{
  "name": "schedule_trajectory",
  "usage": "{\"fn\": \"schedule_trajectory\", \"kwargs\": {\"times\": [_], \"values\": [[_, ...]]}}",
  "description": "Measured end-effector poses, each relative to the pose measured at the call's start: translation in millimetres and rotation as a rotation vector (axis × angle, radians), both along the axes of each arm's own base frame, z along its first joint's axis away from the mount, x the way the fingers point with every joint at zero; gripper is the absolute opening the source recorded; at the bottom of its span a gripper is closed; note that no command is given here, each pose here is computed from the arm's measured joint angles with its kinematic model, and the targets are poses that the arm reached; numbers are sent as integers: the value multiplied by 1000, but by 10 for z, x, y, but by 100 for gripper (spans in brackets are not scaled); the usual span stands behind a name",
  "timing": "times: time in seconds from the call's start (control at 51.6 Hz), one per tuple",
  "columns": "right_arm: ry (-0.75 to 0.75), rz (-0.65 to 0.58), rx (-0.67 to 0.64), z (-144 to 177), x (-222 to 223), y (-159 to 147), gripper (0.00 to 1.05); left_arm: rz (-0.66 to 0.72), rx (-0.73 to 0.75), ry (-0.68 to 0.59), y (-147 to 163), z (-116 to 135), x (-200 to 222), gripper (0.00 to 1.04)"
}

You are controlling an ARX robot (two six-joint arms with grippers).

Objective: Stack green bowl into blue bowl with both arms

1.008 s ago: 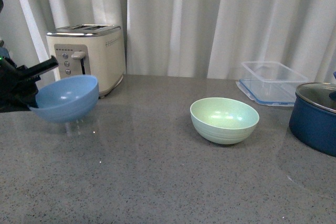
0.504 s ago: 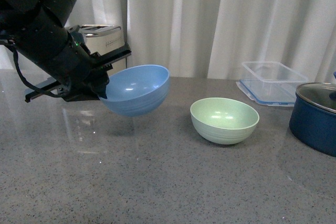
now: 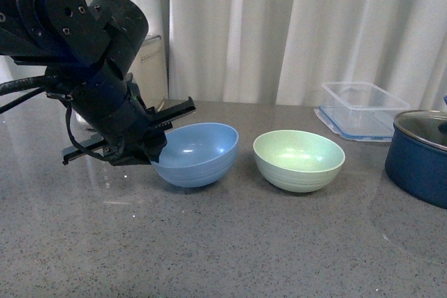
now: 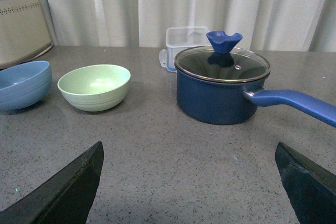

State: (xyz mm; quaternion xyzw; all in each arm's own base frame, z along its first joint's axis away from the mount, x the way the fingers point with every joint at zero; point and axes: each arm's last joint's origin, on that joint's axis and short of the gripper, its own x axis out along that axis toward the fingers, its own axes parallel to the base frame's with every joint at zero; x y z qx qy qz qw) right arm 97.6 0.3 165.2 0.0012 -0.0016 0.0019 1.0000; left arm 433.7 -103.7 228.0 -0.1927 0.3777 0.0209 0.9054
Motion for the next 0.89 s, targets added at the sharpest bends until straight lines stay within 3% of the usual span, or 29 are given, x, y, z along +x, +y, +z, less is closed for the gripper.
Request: {"fn": "schedule_trajectory", "kwargs": {"times": [0.175,0.33,0.427,0.543,0.64,0.718,0.756,0.892], "values": [[0,0,0,0,0,0,95,6,8,3,-26,-23,33,4],[0,0,0,0,0,0,95,0,3,3,-28,-23,33,24],[0,0,0,0,0,0,95,-21,-5,-19,-28,18,21,43],[0,0,0,0,0,0,95,-34,49,-160,27,217,-147,65],[0,0,0,0,0,0,95,-33,149,-476,157,646,-548,86],[0,0,0,0,0,0,95,-1,265,-794,334,891,-935,68],[0,0,0,0,0,0,95,-2,300,-852,411,839,-1094,59],[0,0,0,0,0,0,95,-33,365,-791,590,320,-1405,34]]}}
